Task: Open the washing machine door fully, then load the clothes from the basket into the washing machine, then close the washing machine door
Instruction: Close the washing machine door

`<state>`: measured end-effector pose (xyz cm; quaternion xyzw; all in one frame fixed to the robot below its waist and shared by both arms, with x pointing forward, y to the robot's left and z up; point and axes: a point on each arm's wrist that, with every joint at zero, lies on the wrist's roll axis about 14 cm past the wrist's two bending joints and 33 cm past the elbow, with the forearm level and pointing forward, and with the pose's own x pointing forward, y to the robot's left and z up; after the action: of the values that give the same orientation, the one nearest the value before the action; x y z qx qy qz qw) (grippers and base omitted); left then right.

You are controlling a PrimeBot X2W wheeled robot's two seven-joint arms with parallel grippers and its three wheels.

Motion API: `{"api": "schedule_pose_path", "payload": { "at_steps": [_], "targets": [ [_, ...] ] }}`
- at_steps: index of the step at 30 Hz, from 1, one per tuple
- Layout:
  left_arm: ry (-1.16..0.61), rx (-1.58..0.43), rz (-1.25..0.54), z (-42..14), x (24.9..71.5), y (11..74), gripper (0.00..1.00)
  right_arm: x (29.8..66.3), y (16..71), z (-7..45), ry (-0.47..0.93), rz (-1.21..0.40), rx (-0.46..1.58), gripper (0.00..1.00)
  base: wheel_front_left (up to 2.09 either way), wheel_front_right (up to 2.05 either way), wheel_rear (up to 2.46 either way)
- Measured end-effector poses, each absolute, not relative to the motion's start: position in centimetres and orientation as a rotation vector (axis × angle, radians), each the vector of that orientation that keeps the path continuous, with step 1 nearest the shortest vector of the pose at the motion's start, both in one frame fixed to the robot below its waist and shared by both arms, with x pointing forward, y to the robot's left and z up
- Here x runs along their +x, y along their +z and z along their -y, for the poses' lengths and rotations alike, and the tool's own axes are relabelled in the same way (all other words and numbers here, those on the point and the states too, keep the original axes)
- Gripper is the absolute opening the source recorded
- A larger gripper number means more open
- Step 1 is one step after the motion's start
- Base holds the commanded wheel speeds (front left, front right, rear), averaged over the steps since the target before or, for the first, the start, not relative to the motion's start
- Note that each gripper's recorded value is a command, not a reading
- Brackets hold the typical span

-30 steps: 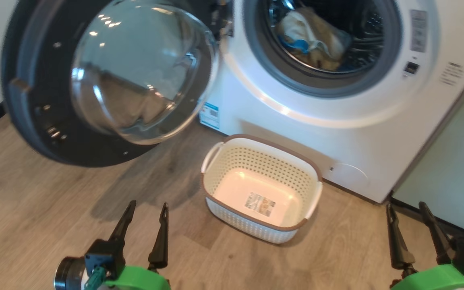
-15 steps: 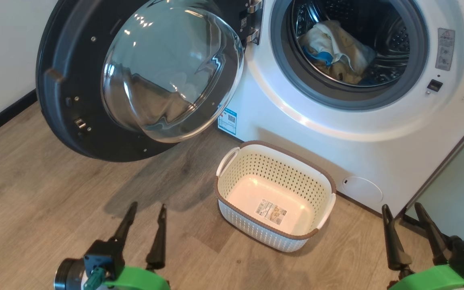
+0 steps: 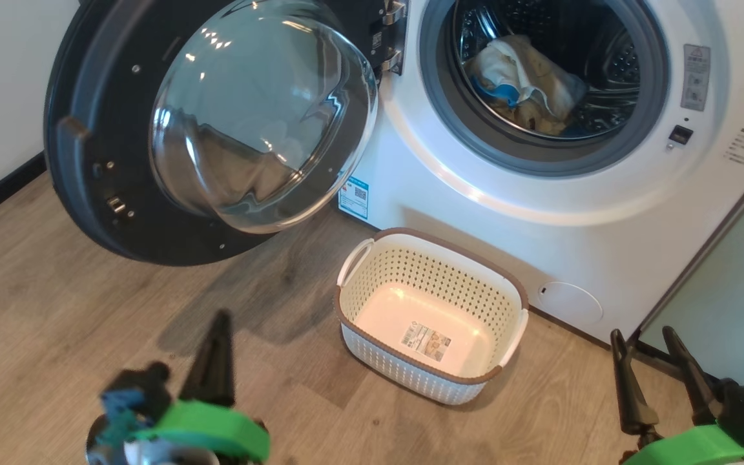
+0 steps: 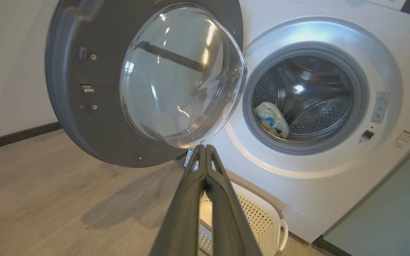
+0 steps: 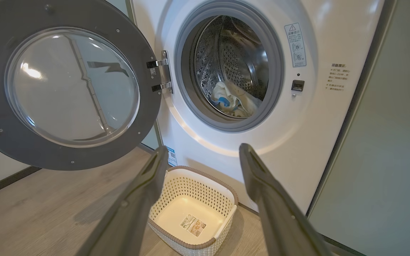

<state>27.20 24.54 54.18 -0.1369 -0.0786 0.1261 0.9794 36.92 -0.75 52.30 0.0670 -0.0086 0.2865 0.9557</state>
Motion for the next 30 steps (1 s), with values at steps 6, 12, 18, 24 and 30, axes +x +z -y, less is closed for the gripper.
{"api": "schedule_pose_path", "payload": {
  "at_steps": [6, 12, 18, 24, 30],
  "targets": [
    [0.232, -0.493, 0.275, -25.9, 28.5, 57.2, 0.0, 36.9, 52.2, 1.3, 0.565, 0.015, 0.138, 1.0, 0.0, 0.0, 0.0],
    [0.164, -0.673, 0.508, -29.0, 29.9, 63.9, 0.0, 37.1, 51.9, 1.7, 0.554, 0.004, 0.14, 1.0, 0.0, 0.0, 0.0],
    [0.091, -0.778, 0.666, -32.6, 30.9, 70.2, 0.0, 37.6, 51.3, 1.8, 0.547, -0.011, 0.145, 1.0, 0.0, 0.0, 0.0],
    [0.1, -0.849, 0.73, -37.1, 31.1, 72.9, 0.0, 38.0, 50.5, 1.8, 0.547, -0.04, 0.152, 1.0, 0.0, 0.0, 0.0],
    [0.204, -0.928, 0.715, -42.3, 31.4, 71.7, 0.0, 38.3, 49.7, 1.7, 0.548, -0.068, 0.147, 1.0, 0.0, 0.0, 0.0]
  ]
}}
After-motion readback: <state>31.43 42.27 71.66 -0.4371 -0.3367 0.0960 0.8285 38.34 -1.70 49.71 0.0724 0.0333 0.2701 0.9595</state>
